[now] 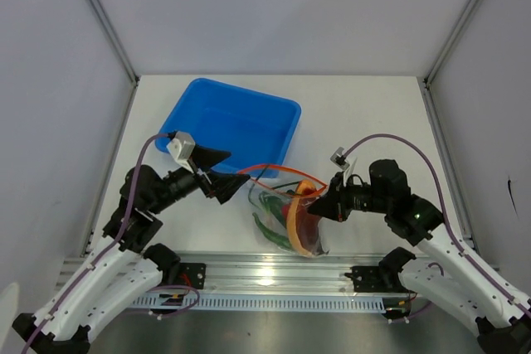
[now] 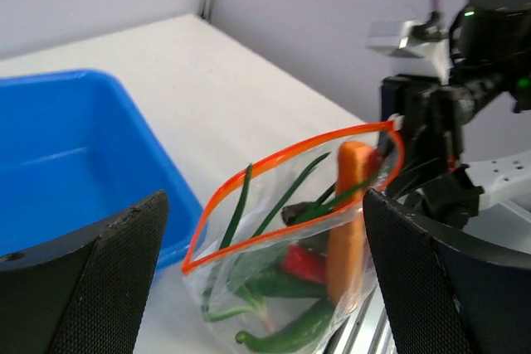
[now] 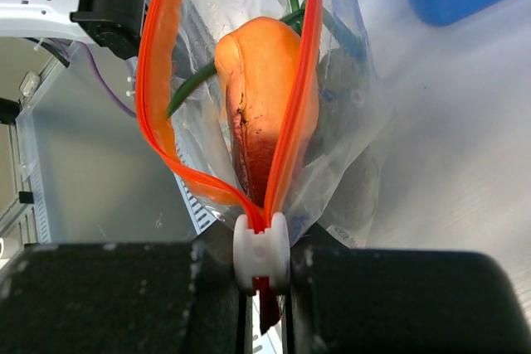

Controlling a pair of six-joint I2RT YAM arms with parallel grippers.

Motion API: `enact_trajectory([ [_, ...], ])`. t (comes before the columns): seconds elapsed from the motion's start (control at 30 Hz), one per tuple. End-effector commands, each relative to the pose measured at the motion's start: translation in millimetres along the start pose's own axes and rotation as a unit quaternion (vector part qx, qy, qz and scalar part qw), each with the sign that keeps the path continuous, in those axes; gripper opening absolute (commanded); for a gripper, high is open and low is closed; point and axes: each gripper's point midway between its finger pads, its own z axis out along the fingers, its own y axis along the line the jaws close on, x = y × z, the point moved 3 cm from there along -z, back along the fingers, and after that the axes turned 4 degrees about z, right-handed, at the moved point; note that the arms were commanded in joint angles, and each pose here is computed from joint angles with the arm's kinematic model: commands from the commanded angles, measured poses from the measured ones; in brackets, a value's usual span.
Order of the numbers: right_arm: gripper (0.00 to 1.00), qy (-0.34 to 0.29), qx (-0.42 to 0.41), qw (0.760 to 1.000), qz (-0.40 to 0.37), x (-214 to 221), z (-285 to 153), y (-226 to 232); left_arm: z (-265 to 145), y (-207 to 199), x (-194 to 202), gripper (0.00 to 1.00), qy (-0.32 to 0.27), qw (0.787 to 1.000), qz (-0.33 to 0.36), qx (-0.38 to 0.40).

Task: Place the food in the zip-top bag and seal the zipper
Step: Adjust the zipper food storage bag at the center of the board.

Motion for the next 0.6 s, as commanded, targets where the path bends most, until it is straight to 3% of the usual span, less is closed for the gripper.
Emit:
enact_trajectory([
  [0.0,0.0,-0.047,-0.026,0.997,-0.052,-24.5,-5.4,16.0,4.2,16.8,0.8,0.99,0.029,0.998,0.007,-0.053],
  [0.03,0.0,-0.042,-0.027,0.997,-0.053,-23.5,-4.6,15.6,5.0,13.5,-7.1,0.99,0.036,0.998,0.006,-0.048],
  [0.2,0.0,-0.037,-0.038,0.997,-0.056,-22.7,-4.2,18.4,16.2,7.5,0.0,0.72,0.086,0.996,0.02,-0.003],
  [0.23,0.0,-0.037,-0.04,0.997,-0.054,-23.2,-4.2,19.1,16.4,7.1,0.6,0.59,0.088,0.996,0.025,0.002],
  [0.43,0.0,-0.03,-0.045,0.997,-0.059,-21.7,-5.9,22.7,31.8,-2.5,4.2,0.27,0.144,0.988,0.006,0.063],
  [0.57,0.0,-0.031,-0.045,0.997,-0.061,-21.7,-6.1,23.3,46.1,-6.6,6.0,0.31,0.167,0.981,-0.023,0.094],
])
